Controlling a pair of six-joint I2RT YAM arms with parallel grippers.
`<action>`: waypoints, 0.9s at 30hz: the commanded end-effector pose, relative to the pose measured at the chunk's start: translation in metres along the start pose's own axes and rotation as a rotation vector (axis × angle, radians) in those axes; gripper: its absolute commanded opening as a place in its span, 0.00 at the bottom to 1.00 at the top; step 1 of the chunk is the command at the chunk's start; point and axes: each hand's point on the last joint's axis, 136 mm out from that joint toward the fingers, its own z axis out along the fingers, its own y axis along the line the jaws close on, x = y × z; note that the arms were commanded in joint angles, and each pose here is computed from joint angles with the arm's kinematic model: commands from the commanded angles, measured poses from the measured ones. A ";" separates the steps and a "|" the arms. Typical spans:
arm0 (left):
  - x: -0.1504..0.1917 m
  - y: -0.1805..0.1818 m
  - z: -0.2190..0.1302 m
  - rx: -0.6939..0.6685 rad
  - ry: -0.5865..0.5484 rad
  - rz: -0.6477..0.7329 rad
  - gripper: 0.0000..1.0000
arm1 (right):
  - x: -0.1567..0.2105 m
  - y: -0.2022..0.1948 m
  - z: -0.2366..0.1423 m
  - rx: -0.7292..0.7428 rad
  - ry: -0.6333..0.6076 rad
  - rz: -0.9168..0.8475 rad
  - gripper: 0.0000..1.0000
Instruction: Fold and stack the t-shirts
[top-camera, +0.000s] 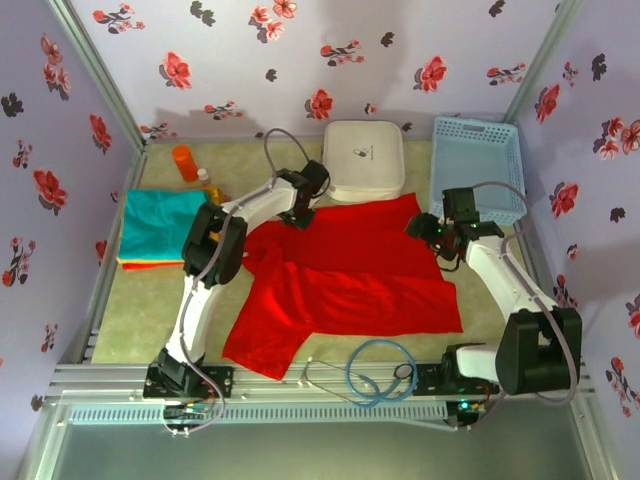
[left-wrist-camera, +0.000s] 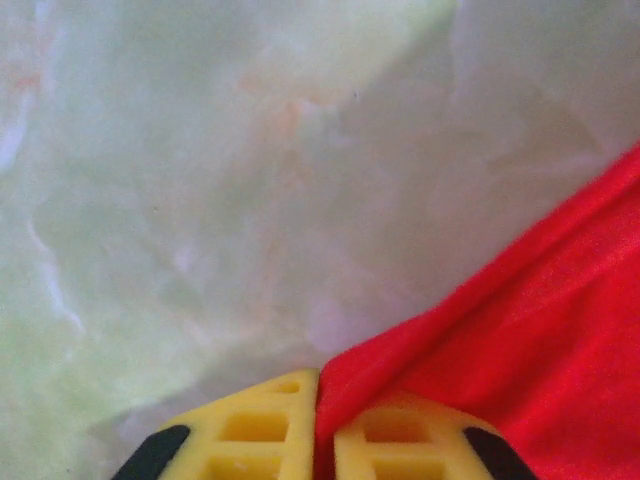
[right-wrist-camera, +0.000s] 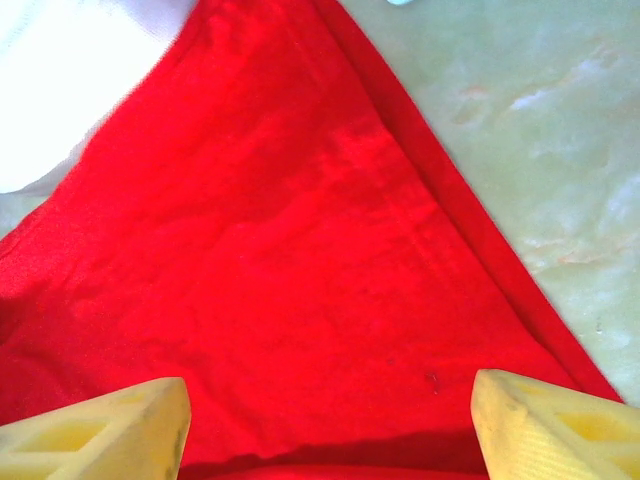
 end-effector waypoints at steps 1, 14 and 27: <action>0.011 -0.004 -0.034 -0.118 -0.047 0.068 0.06 | -0.013 0.004 0.011 0.020 -0.008 0.047 0.71; 0.079 -0.090 -0.105 -0.235 -0.186 0.122 0.04 | -0.031 0.020 0.049 0.056 0.045 0.051 0.69; 0.124 -0.110 -0.081 -0.289 -0.119 0.102 0.03 | -0.045 0.012 0.099 0.118 0.040 0.106 0.65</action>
